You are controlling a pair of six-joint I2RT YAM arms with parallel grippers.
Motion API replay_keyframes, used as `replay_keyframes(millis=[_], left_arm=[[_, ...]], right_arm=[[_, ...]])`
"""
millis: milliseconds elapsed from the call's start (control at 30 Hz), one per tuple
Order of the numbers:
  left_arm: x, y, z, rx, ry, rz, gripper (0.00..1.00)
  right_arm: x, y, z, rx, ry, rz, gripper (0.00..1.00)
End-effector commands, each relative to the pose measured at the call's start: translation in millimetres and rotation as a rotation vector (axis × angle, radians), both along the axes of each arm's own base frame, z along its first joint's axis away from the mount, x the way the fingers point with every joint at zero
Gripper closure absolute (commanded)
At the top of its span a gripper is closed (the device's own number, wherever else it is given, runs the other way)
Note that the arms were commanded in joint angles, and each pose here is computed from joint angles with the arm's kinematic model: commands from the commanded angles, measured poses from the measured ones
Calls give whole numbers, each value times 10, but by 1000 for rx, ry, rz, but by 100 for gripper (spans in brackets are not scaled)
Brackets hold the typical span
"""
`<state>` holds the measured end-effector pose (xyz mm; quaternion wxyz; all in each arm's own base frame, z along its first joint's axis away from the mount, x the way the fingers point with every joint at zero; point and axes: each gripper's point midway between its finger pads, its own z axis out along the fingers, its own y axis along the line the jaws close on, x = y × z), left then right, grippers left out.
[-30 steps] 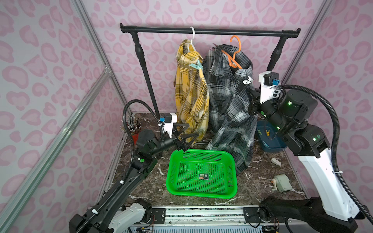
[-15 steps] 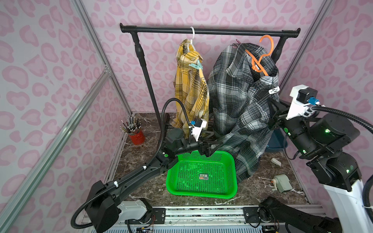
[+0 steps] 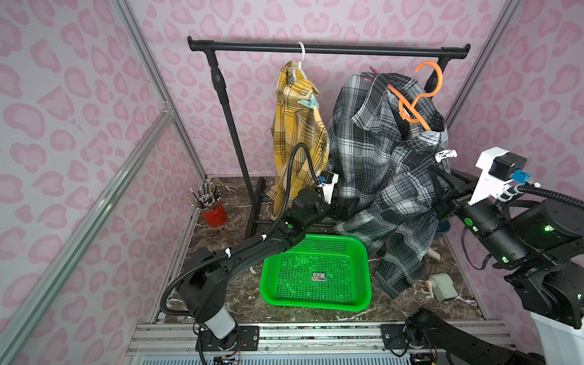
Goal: Remove the clothespins securing long-sleeve shirts to the hanger
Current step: Adjust the long-sleeve shirt at the bin.
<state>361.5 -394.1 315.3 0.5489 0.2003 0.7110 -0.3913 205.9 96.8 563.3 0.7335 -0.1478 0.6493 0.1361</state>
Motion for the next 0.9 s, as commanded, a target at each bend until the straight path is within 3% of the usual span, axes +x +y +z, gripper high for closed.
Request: replay_keyframes(millis=[0,200,300,400,700,867], left_arm=[[296,158,105,-7,-48,118,3],[404,92,102,-29,-62,70,4],[314,-20,156,-56,-63,-13,52],[175,-110,504,-147,-77,-108,96],[-400,-144,1281,-306,-141,-335,97],[-663,-216,1442,-335,-127,-431,97]], right_arm=[[-106,90,98,24,-40,77,100],[-169,165,115,36,-52,135,100],[-188,167,156,46,-69,142,100],[-192,212,214,50,-99,164,100],[-16,320,515,53,-213,154,100],[94,328,629,64,-263,120,100]])
